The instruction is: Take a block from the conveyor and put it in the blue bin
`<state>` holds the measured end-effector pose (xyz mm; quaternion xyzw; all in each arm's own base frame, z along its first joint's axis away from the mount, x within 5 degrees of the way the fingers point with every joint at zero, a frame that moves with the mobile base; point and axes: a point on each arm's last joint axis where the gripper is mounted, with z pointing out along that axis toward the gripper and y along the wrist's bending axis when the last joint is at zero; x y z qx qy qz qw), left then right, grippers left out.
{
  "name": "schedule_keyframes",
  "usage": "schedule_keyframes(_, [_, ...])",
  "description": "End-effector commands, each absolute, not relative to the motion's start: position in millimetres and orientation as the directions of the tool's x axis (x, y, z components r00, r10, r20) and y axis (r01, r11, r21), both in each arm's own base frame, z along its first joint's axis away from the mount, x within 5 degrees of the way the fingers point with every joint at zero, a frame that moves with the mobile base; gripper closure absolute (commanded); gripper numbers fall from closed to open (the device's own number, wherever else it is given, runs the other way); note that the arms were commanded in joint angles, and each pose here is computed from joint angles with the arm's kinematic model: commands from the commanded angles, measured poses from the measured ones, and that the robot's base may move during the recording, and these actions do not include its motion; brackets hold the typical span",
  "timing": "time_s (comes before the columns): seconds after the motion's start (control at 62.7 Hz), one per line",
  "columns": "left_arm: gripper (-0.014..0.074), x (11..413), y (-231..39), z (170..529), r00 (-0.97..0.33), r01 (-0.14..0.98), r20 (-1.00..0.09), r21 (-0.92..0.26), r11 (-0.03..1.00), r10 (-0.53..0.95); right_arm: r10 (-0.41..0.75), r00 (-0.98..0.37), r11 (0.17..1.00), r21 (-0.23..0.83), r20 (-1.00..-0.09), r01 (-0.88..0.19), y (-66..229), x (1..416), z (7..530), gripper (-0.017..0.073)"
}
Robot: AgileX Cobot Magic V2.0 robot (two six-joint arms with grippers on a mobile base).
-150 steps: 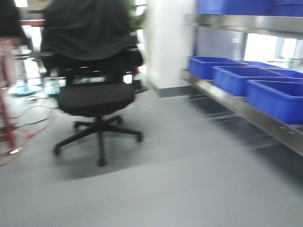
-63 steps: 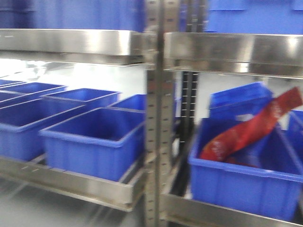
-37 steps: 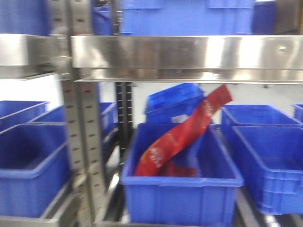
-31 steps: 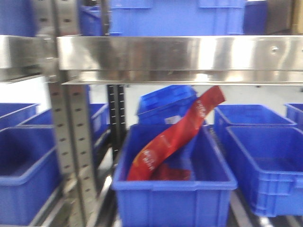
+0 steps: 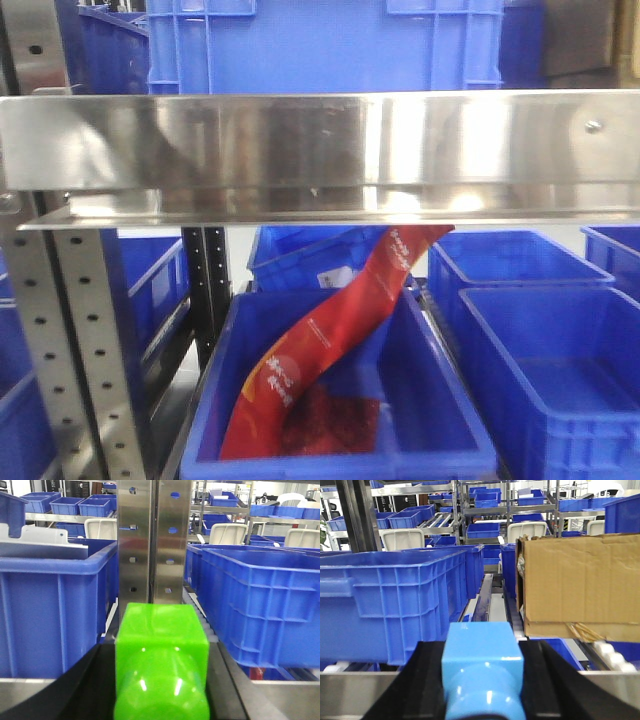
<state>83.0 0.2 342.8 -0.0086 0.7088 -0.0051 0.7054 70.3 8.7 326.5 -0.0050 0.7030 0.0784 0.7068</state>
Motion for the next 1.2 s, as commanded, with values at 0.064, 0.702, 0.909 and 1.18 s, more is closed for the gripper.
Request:
schedule_keyframes(0.064, [0.0705,82.1,0.1,345.1,0.020,-0.003,-0.999,-0.025,1.000,-0.025,0.095,0.030,0.989,0.091,-0.995,-0.115,8.1,68.7,330.7,0.0721])
schedule_keyframes(0.702, [0.0705,82.1,0.1,345.1,0.020,-0.003,-0.999,-0.025,1.000,-0.025,0.095,0.030,0.989,0.091,-0.995,-0.115,8.1,68.7,330.7,0.0721])
schedule_keyframes(0.909, [0.0705,82.1,0.1,345.1,0.020,-0.003,-0.999,-0.025,1.000,-0.025,0.095,0.030,0.989,0.091,-0.995,-0.115,8.1,68.7,330.7,0.0721])
schedule_keyframes(1.18, [0.0705,82.1,0.1,345.1,0.020,-0.003,-0.999,-0.025,1.000,-0.025,0.095,0.030,0.989,0.091,-0.995,-0.115,8.1,68.7,330.7,0.0721])
